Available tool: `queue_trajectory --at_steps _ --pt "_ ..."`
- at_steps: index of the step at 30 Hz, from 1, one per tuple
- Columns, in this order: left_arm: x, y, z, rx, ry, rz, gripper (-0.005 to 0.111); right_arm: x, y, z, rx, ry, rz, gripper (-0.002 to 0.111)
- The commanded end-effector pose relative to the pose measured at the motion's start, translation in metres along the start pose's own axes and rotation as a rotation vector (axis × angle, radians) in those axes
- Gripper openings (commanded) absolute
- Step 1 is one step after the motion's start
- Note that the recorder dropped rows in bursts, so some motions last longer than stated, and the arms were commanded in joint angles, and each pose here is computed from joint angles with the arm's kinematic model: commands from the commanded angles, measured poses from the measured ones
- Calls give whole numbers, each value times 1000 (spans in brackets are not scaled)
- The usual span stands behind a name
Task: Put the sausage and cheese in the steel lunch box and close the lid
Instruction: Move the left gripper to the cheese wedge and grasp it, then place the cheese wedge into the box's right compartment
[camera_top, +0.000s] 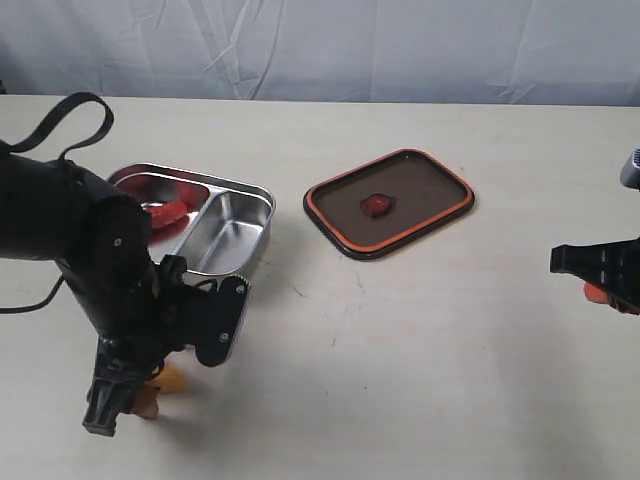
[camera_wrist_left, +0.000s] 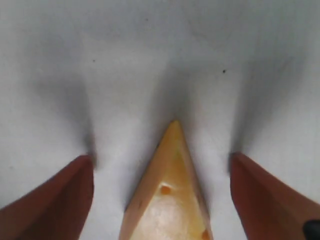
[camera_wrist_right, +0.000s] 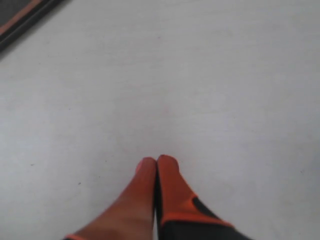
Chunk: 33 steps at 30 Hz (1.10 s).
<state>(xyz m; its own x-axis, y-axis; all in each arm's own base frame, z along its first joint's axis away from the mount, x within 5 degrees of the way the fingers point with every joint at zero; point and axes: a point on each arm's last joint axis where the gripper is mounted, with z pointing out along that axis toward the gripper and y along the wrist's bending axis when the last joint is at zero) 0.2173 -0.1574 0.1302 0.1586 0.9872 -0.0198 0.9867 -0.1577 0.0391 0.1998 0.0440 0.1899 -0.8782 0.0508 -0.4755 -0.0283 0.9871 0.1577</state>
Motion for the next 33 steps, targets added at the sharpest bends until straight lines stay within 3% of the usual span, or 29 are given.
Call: queue_trajectory --at_steps 1,5,7,8,11,16,21,28,33 --pt "2 -1 14 41 43 27 69 1 0 -1 -1 -8 -8 -1" --pt "2 -2 17 52 48 27 58 1 0 -1 -2 -8 -9 -1" --pt "1 -2 17 51 45 24 39 1 0 -1 -2 -10 -9 -1" --pt "1 -2 17 52 46 24 24 1 0 -1 -2 -10 -9 -1" --pt "1 -2 17 54 45 24 2 0 0 -1 -2 -13 -9 -1" --pt "-8 -7 7 24 31 63 0 0 0 -1 -2 -16 -10 -1" --pt "-19 -3 -31 -115 -45 18 0 0 0 -1 -2 -16 -10 -1" --pt "-28 18 -102 -500 -301 -102 0 0 0 -1 -2 -16 -10 -1" --pt "-24 49 -120 -707 -458 -225 0 0 0 -1 -2 -16 -10 -1"
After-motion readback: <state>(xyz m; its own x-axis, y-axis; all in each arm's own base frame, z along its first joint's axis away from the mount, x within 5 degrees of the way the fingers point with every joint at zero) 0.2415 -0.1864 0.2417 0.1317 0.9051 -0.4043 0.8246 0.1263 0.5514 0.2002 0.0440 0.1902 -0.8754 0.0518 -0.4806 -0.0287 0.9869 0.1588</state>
